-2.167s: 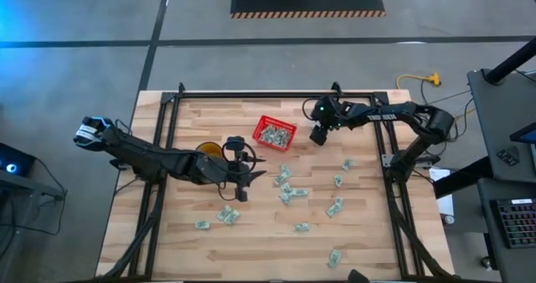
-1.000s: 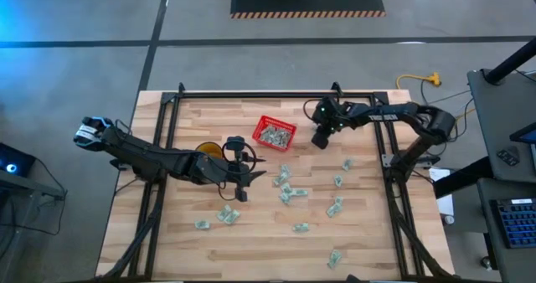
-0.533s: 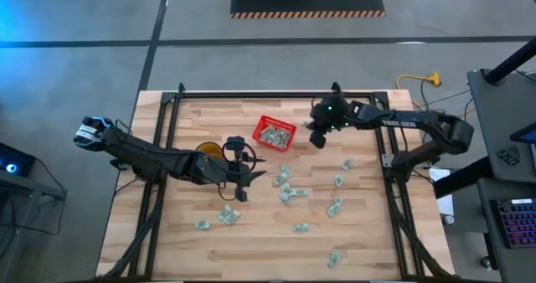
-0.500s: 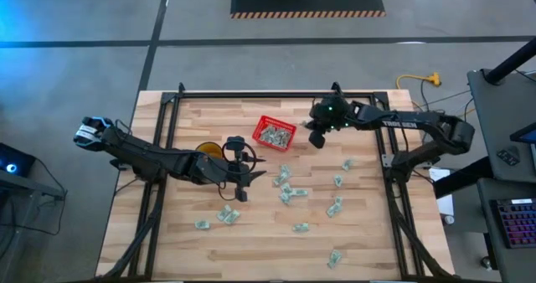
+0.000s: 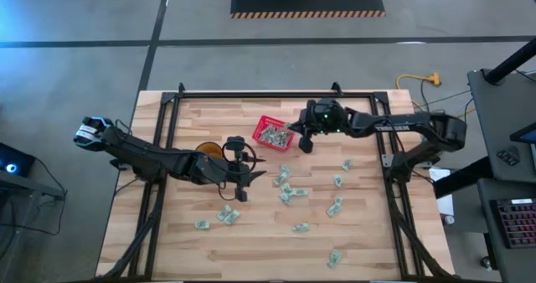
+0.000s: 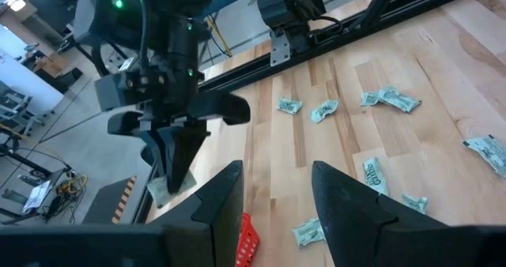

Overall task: Pick and place Stevia / Truvia into bins
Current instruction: Put the stevia packet into the red basket

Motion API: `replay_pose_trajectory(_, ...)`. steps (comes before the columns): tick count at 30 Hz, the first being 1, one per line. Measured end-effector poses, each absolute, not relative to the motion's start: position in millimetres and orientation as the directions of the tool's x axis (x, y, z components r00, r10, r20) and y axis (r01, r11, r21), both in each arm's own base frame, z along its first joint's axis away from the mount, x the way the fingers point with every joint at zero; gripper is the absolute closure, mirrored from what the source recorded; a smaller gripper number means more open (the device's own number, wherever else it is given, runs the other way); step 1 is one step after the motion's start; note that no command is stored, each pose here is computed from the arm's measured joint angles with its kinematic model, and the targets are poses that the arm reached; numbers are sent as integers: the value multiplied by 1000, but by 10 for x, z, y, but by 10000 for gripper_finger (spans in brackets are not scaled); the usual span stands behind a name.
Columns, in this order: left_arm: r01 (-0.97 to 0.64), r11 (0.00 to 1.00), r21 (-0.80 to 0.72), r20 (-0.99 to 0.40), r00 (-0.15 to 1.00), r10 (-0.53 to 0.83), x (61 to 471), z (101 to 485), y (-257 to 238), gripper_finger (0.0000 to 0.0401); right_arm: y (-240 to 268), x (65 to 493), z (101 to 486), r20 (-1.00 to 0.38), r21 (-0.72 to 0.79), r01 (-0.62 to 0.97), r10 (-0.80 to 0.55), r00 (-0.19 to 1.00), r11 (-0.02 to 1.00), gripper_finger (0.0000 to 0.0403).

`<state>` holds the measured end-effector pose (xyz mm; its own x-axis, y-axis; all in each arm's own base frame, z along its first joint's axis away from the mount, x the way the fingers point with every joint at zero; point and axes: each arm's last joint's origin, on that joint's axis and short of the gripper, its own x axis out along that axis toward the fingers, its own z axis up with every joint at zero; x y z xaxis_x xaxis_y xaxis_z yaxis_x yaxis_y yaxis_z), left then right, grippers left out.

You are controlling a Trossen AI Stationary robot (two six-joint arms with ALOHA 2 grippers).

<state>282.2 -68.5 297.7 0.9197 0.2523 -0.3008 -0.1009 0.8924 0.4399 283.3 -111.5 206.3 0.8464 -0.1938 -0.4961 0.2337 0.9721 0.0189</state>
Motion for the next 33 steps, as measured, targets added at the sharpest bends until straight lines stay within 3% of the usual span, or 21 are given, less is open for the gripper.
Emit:
replay_pose_trajectory(9, -101, 892, 440, -301, 920, 252, 2822, 2977, -685, 266, -1154, 2919, 1962, -478, 12, 235, -201, 855, 972, 387)
replay_pose_trajectory(23, -100, 900, 424, -320, 913, 253, 2807, 2900, -684, 266, -1135, 2898, 1971, -495, -31, 207, -195, 847, 978, 259)
replay_pose_trajectory(27, -69, 924, 377, -403, 886, 231, 2770, 2792, -684, 266, -1081, 2768, 2011, -578, -35, 189, -174, 797, 981, 244)
replay_pose_trajectory(33, 72, 985, 154, -588, 808, 33, 2692, 2618, -761, 266, -899, 2538, 2088, -696, 37, 99, -46, 716, 994, 243)
